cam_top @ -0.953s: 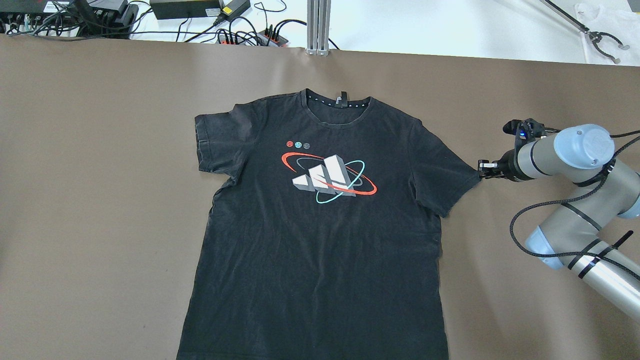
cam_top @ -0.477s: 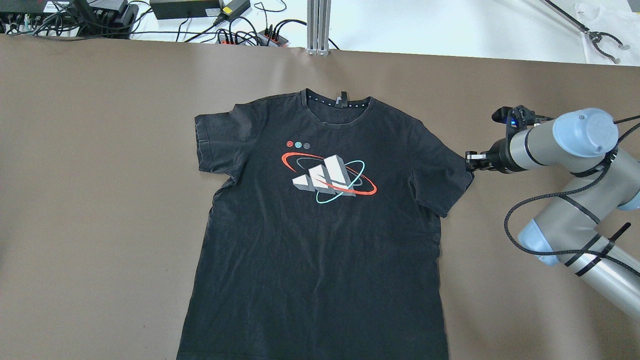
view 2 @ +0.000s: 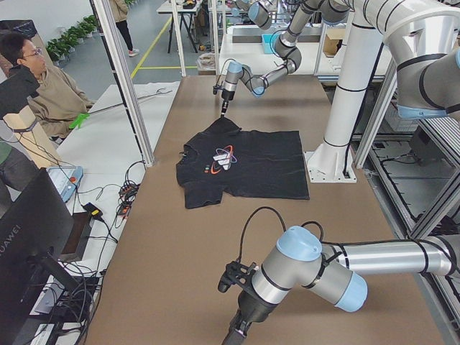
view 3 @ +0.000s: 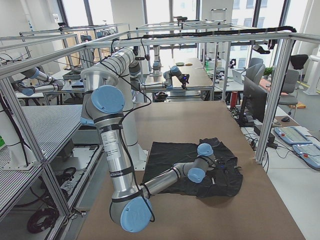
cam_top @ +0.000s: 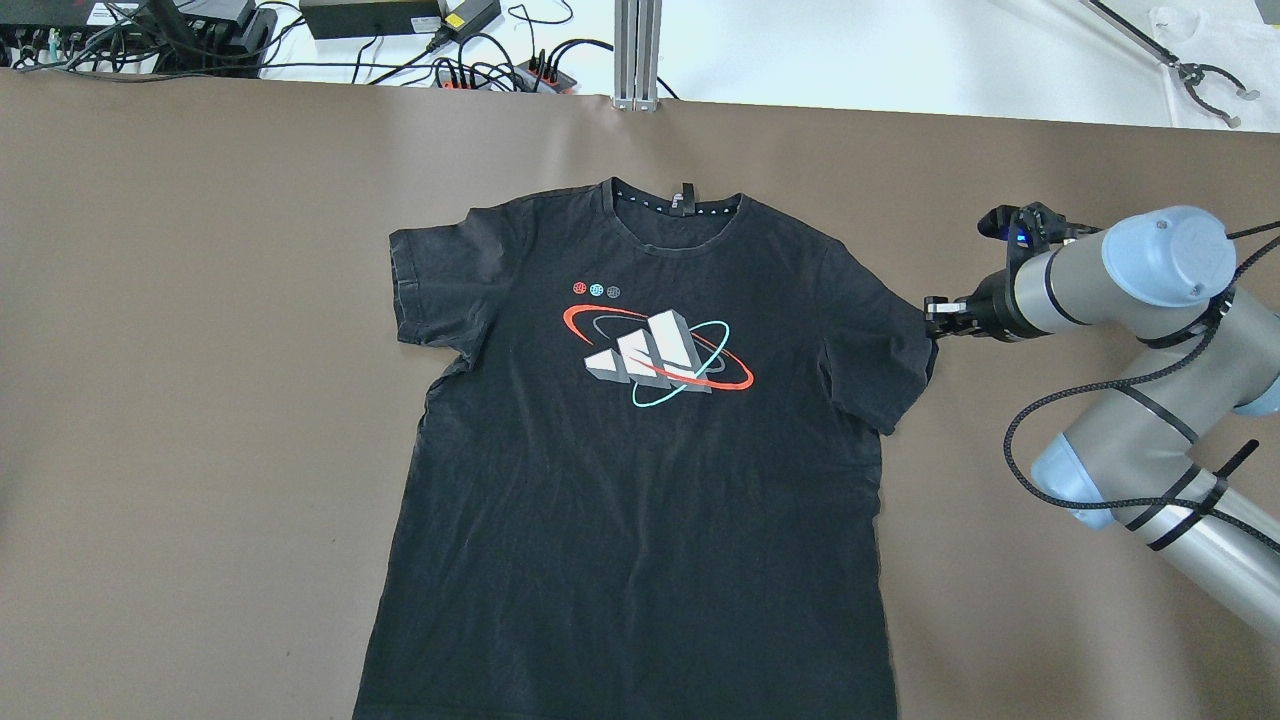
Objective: Fold clothes
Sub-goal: 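Grasp the sleeve with the right gripper and fold it onto the shirt body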
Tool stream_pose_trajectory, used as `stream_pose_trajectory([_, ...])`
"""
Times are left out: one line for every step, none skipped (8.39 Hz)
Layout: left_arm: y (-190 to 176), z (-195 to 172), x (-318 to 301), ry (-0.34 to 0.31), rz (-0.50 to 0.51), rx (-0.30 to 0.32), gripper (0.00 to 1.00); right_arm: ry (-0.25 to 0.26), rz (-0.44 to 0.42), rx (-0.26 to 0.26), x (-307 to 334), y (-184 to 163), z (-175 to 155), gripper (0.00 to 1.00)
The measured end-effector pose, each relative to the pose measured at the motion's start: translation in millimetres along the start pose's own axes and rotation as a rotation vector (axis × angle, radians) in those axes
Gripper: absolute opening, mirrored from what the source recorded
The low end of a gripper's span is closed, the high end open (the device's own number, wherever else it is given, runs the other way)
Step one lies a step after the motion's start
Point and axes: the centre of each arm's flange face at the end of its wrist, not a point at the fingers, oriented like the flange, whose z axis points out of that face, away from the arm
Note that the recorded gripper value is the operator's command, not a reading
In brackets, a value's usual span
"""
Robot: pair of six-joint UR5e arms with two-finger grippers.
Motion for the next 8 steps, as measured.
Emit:
stream_pose_trajectory([1, 1, 1, 0.001, 0.001, -0.002, 1.00, 0.018, 0.013, 0.017, -22, -5, 18, 0.00])
stream_pose_trajectory([1, 1, 1, 0.002, 0.000, -0.003, 1.00, 0.027, 0.022, 0.039, -47, -6, 32, 0.00])
stream_pose_trajectory([2, 1, 1, 0.002, 0.000, -0.004, 1.00, 0.029, 0.034, 0.056, -71, -4, 44, 0.00])
stream_pose_trajectory([2, 1, 2, 0.003, -0.005, -0.004, 1.00, 0.035, 0.039, 0.064, -86, 1, 54, 0.00])
stream_pose_trajectory([1, 2, 3, 0.006, -0.010, -0.005, 1.00, 0.041, 0.038, 0.076, -96, 7, 63, 0.00])
stream_pose_trajectory([1, 2, 3, 0.008, -0.014, -0.005, 1.00, 0.046, 0.035, 0.084, -104, 12, 69, 0.00])
stream_pose_trajectory([1, 2, 4, 0.009, -0.015, -0.005, 1.00, 0.045, 0.032, 0.085, -109, 16, 73, 0.00])
stream_pose_trajectory([1, 3, 5, 0.011, -0.020, -0.005, 1.00, 0.042, 0.033, 0.081, -115, 21, 76, 0.00])
